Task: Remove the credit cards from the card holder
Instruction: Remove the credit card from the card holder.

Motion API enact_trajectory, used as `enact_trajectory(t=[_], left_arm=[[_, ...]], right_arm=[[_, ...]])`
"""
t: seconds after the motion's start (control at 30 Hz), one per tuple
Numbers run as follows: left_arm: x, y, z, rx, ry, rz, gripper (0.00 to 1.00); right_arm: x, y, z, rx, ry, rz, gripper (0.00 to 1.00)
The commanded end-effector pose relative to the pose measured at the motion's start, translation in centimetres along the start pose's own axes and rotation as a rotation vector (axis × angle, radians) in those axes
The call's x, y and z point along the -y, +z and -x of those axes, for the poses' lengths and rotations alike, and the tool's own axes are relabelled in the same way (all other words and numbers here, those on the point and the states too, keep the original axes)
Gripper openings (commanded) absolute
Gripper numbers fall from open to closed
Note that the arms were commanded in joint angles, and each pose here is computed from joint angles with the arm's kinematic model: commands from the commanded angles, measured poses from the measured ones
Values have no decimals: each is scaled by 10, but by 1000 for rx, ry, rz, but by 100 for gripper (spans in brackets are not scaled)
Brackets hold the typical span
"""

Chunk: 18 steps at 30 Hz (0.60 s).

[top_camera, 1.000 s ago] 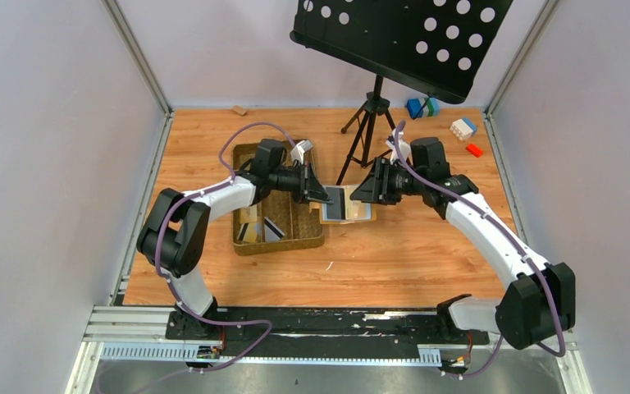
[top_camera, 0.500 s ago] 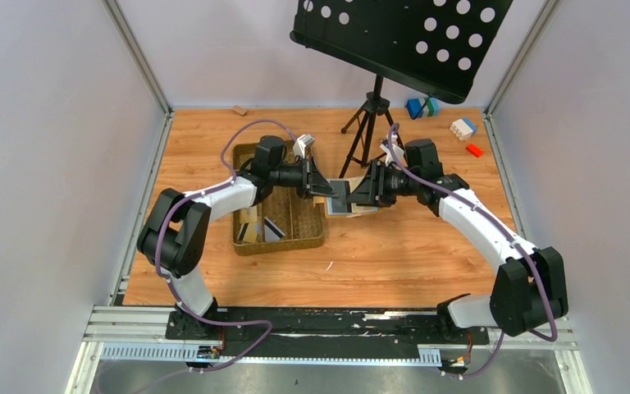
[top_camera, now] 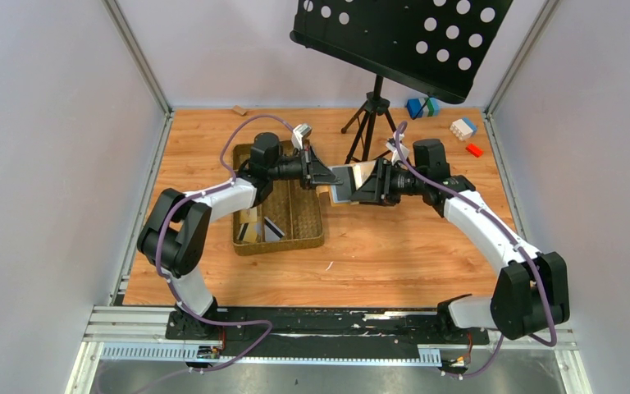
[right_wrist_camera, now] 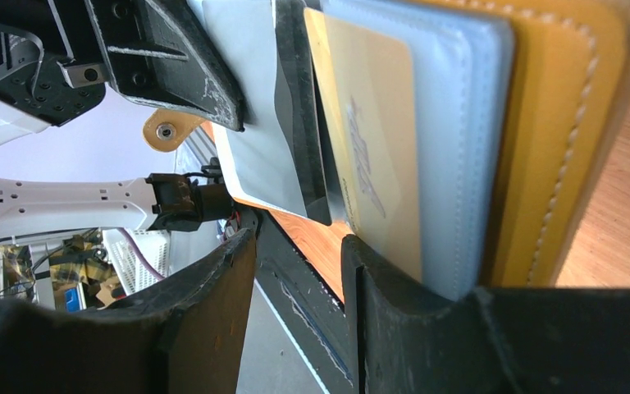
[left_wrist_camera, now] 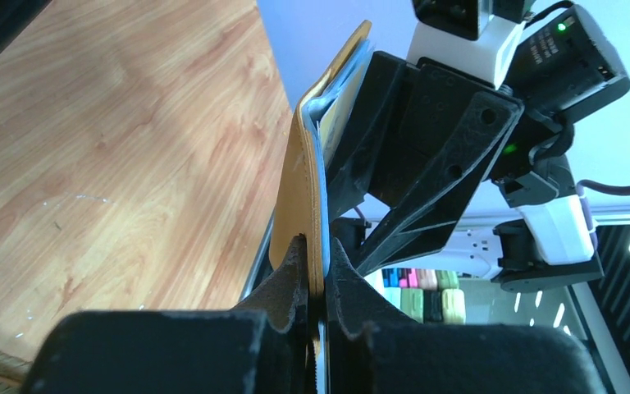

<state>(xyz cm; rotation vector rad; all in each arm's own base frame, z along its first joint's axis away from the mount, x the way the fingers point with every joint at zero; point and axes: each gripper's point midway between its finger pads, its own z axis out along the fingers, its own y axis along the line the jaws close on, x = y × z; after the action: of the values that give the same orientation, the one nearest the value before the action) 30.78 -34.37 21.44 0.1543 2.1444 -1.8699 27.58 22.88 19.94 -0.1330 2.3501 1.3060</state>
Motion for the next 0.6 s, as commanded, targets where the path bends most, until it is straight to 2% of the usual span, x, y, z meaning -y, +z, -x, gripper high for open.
enact_trajectory(t=[0.0,0.57], left_arm=[[42,-5,3,15,56,-126,0],[41,-6,0,9,45,-133,0]], right_arm=[[-6,-5,9,26,-34,16,43],[-5,5,10,-6,8,61,43]])
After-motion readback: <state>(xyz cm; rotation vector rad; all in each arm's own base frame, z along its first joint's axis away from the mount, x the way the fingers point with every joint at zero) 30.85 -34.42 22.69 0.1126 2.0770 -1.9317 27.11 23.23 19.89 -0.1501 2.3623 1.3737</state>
